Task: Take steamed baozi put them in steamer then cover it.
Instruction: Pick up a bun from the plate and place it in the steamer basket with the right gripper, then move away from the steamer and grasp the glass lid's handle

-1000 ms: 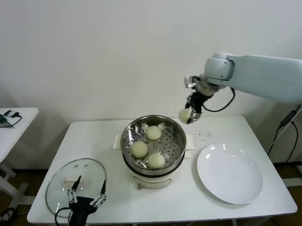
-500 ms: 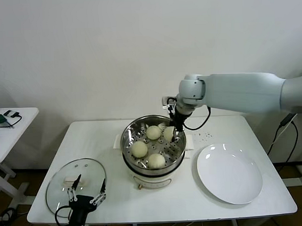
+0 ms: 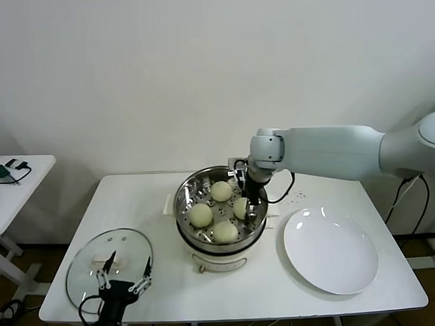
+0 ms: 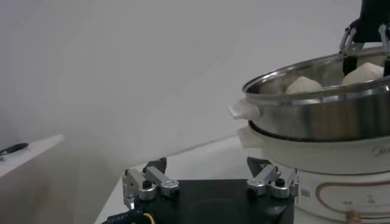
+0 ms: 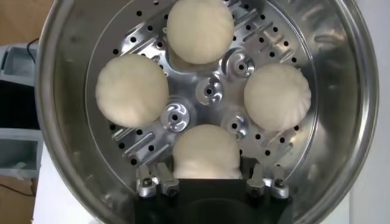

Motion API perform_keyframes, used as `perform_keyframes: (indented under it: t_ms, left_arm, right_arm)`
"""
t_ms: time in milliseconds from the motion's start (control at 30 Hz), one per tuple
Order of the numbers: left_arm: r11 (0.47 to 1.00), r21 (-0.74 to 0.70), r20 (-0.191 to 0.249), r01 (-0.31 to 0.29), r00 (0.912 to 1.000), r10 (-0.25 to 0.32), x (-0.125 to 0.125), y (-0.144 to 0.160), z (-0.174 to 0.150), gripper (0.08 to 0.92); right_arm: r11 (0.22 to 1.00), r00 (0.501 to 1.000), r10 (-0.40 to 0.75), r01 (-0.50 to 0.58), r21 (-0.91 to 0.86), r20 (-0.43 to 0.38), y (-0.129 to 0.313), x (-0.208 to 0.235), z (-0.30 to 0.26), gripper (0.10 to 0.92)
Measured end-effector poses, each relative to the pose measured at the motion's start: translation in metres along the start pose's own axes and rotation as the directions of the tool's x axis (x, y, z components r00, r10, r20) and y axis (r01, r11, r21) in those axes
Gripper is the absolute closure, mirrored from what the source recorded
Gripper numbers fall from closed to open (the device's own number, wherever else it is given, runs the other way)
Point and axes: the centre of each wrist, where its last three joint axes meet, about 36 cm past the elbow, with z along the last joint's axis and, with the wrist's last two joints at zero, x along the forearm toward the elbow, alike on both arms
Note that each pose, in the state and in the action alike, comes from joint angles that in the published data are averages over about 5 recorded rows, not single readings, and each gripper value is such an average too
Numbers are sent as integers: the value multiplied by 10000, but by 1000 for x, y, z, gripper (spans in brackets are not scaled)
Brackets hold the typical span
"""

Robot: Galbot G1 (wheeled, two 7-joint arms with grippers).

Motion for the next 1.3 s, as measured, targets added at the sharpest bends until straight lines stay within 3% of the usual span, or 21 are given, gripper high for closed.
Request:
perform_keyframes:
  t_ms: [133, 500, 833, 1033, 1300]
  left_arm:
    - [10000, -10, 7, -8, 10000, 8, -1, 0, -1, 177]
    - [10000, -91, 75, -11, 10000, 12, 0, 0, -4, 177]
    - [9997, -228, 164, 124, 9998, -120, 1, 1, -7, 177]
    - [9993, -296, 346, 208, 9992, -198, 0, 1, -11, 177]
    - [9986, -382, 568, 354, 9978, -332, 0, -2, -18, 177]
  right_arm:
    - [10000, 10000, 13, -13, -30, 95, -1, 4, 1, 205]
    - [9997, 9977, 238, -236, -43, 632, -9, 47, 16, 199]
    - [9890, 9548, 1449, -1476, -92, 2597, -6, 82, 66, 200]
    - [9533, 8519, 2972, -2898, -846, 4312, 13, 69, 120, 200]
    - [8672, 6167, 4945, -3974, -3000, 6125, 55, 13, 176, 200]
